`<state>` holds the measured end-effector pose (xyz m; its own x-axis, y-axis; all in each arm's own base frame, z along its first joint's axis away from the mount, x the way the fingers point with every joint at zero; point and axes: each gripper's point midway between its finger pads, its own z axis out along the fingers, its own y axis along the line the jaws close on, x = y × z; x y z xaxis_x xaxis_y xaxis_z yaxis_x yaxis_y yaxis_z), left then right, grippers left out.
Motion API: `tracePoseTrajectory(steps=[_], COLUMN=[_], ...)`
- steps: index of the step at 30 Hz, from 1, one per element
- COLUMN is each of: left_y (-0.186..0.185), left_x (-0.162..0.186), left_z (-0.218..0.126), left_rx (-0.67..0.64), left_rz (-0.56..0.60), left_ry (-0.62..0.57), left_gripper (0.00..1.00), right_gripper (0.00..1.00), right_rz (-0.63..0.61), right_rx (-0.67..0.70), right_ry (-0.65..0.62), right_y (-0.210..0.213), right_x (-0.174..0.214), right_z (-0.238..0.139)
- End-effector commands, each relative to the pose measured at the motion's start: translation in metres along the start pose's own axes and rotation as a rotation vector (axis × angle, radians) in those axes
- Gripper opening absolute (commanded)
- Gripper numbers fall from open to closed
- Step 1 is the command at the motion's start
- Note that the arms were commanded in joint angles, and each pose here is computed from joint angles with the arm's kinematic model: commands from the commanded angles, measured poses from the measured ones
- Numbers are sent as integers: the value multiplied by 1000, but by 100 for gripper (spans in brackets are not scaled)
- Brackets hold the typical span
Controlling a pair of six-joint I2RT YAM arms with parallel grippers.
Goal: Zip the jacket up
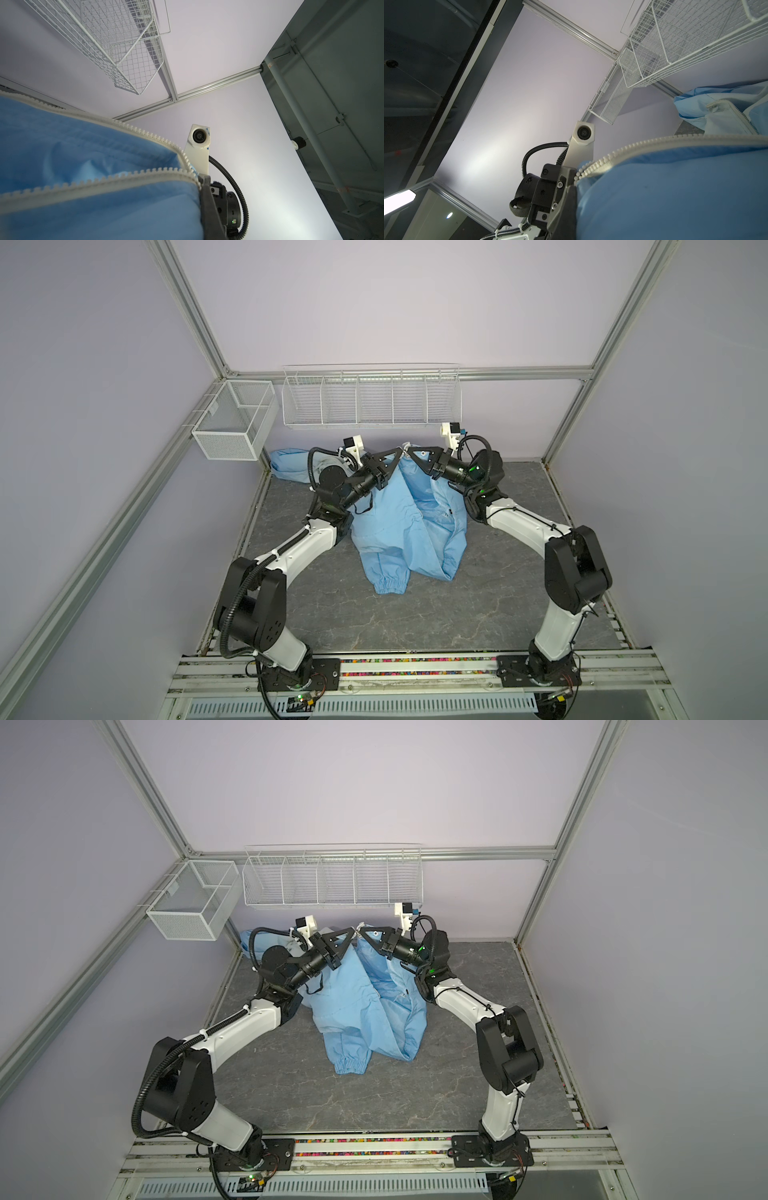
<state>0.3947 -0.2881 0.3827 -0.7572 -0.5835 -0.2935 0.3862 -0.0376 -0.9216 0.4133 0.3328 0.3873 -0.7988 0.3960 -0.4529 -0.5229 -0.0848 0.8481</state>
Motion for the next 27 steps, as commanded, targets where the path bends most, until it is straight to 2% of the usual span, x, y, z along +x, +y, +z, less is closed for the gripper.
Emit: tracePoseTrajectory(steps=[1, 11, 27], left_y=[8, 14, -27], left_x=[40, 51, 55], left_z=[-2, -2, 3], left_rx=[-38, -57, 43], left_rz=[-17, -21, -10], left_ry=[176, 201, 249], left_gripper=[0, 0, 0], right_gripper=[7, 7, 7], right_rz=[-72, -32, -4], right_rx=[-101, -82, 10], right_ry=[-137, -147, -115], right_y=[45, 45, 12], right_x=[-40, -42, -28], right_z=[1, 4, 2])
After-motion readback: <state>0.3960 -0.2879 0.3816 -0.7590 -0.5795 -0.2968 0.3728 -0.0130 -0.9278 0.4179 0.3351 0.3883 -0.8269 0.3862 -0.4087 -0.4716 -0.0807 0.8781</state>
